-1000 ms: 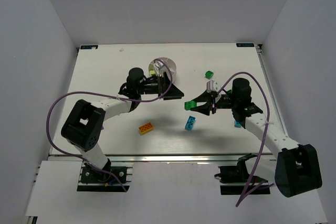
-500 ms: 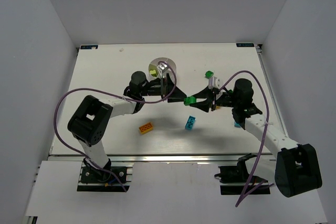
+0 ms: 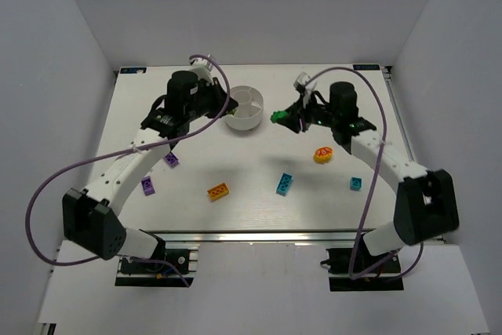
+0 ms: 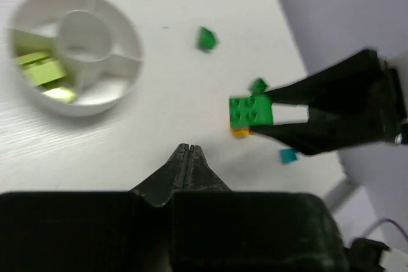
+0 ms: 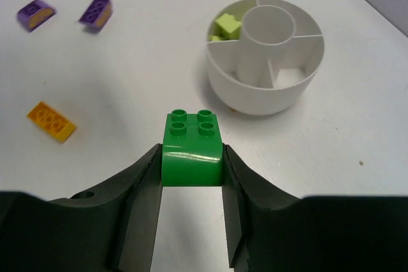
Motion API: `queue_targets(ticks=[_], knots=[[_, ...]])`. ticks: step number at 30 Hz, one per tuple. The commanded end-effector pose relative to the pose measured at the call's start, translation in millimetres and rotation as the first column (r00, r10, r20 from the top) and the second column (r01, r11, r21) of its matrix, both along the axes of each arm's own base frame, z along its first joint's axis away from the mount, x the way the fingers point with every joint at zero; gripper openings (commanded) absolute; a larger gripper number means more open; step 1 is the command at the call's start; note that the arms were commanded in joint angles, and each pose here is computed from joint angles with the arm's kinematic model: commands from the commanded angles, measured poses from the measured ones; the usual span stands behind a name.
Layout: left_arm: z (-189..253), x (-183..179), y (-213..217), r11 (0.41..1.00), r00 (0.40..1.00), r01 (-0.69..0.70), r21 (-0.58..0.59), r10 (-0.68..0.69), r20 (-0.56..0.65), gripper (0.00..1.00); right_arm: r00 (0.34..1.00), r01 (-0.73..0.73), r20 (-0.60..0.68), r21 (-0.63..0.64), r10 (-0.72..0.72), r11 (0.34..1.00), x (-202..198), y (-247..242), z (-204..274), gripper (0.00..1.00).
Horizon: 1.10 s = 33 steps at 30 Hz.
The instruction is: Sort the legos into containers by color
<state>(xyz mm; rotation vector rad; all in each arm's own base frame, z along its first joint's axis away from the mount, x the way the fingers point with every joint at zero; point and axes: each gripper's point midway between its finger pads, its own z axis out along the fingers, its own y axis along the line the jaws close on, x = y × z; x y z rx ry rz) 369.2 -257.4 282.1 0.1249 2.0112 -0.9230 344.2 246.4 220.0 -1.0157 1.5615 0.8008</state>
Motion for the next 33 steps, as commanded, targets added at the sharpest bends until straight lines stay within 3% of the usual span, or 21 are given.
queue_targets(ticks=[1,3,5,8,17,21,33], knots=[[-50.4,-14.7,69.5,0.927,0.975,-0.198,0.319,0.221,-0.037,0.05,0.981,0.121,-0.140,-0.099,-0.134,0.988,29.3,17.2,-12.1,0.00],[-58.6,-24.9,84.9,0.905,0.966,-0.232,0.356,0.257,-0.027,0.18,0.950,0.171,-0.239,-0.132,-0.198,0.976,39.8,29.2,-28.2,0.00],[-68.3,-43.0,105.8,0.879,0.953,-0.276,0.388,0.303,-0.009,0.31,0.945,0.180,-0.258,-0.109,-0.203,0.978,44.4,47.0,-13.7,0.00],[-75.0,-63.8,131.1,0.844,0.932,-0.339,0.415,0.361,0.027,0.38,0.920,0.220,-0.312,-0.089,-0.237,0.972,51.7,69.2,-6.7,0.00],[-97.1,-94.5,160.1,0.808,0.917,-0.382,0.448,0.391,0.078,0.39,0.885,0.297,-0.324,-0.163,-0.335,0.941,80.7,99.2,-25.1,0.00],[-90.0,-94.0,159.9,0.815,0.918,-0.390,0.430,0.382,0.108,0.39,0.846,0.334,-0.351,-0.238,-0.401,0.912,95.9,98.0,-52.2,0.00],[-92.5,-93.2,159.4,0.818,0.919,-0.391,0.422,0.375,0.124,0.39,0.808,0.393,-0.349,-0.283,-0.475,0.875,115.3,97.9,-77.1,0.00]])
